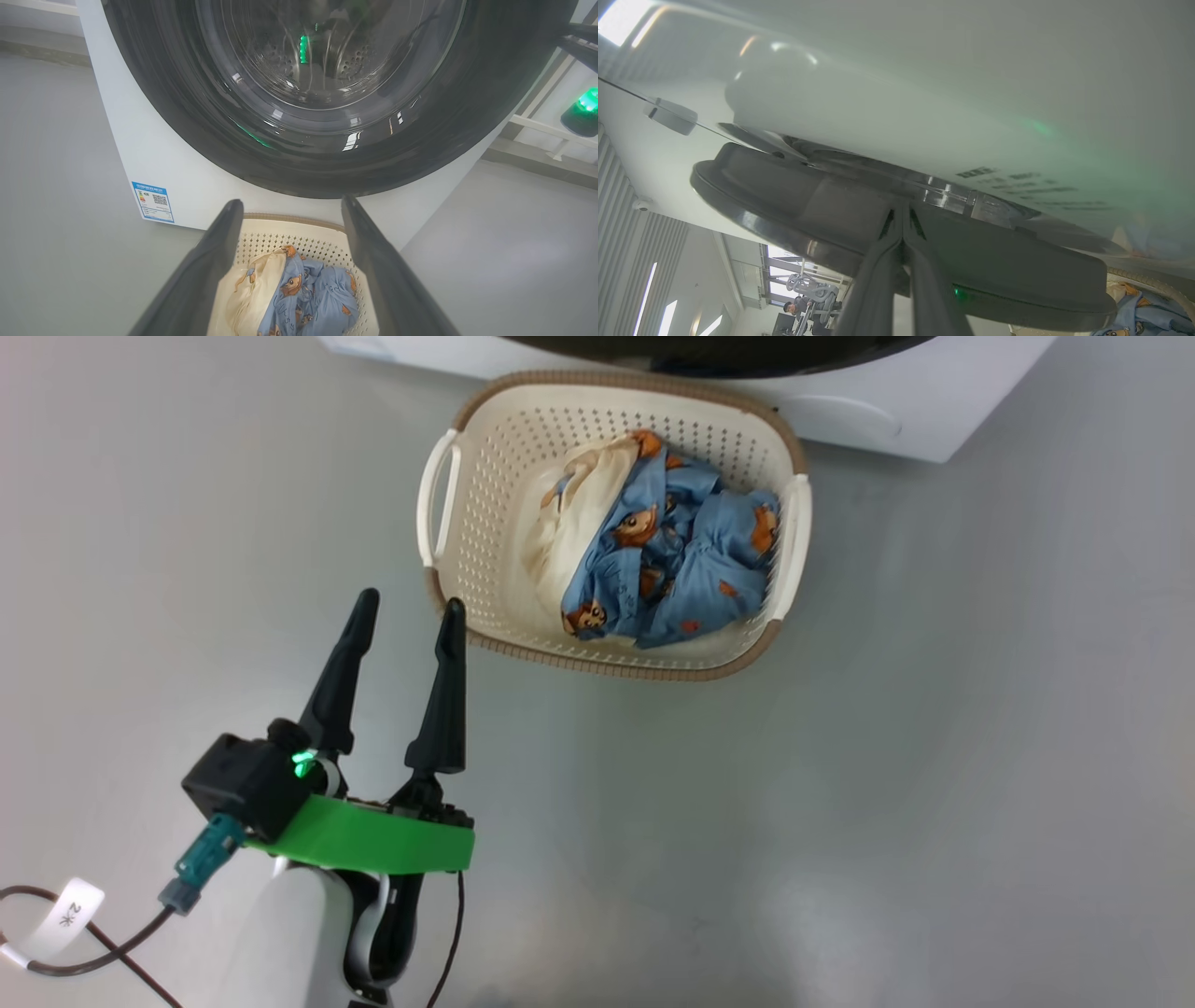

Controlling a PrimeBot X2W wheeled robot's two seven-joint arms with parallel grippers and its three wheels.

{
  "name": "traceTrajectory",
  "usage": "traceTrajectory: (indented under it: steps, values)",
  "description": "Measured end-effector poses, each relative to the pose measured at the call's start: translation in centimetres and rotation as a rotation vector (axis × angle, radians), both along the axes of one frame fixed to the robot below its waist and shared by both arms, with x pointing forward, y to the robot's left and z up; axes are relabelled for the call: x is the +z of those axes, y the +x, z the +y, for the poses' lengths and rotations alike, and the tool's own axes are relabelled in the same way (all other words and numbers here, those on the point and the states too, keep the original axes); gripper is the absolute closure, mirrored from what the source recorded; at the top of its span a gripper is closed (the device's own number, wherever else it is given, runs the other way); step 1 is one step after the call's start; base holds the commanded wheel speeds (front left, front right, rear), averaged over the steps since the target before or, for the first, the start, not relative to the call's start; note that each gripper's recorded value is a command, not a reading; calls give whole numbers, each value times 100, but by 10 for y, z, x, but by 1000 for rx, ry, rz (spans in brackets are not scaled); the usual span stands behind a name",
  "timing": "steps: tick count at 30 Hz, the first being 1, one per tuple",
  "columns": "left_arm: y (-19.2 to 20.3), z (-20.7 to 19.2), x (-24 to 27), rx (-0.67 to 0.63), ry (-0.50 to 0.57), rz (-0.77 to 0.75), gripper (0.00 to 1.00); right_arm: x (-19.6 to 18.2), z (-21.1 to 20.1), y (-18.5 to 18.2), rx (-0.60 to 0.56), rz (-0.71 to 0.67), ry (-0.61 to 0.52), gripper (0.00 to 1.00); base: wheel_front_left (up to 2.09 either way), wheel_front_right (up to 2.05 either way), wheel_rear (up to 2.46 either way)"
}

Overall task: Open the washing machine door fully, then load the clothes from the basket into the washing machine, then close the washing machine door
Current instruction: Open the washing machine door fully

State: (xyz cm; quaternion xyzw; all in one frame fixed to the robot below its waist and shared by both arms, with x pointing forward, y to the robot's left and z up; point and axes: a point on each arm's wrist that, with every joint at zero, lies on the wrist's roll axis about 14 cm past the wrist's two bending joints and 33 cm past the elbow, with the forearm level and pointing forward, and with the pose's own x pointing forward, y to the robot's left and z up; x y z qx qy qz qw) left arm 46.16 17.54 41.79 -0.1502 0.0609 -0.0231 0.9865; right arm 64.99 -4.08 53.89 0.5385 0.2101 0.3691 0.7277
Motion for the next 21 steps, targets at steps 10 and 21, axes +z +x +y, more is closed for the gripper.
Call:
traceTrajectory:
  steps: [10,21]
  values:
    - [3,10,-9,26,-3,20,0,-14,21,15,44,6,1,100,0,0,0]
    - [2,10,-4,33,-12,8,0,-8,35,7,109,-4,-17,100,0,0,0]
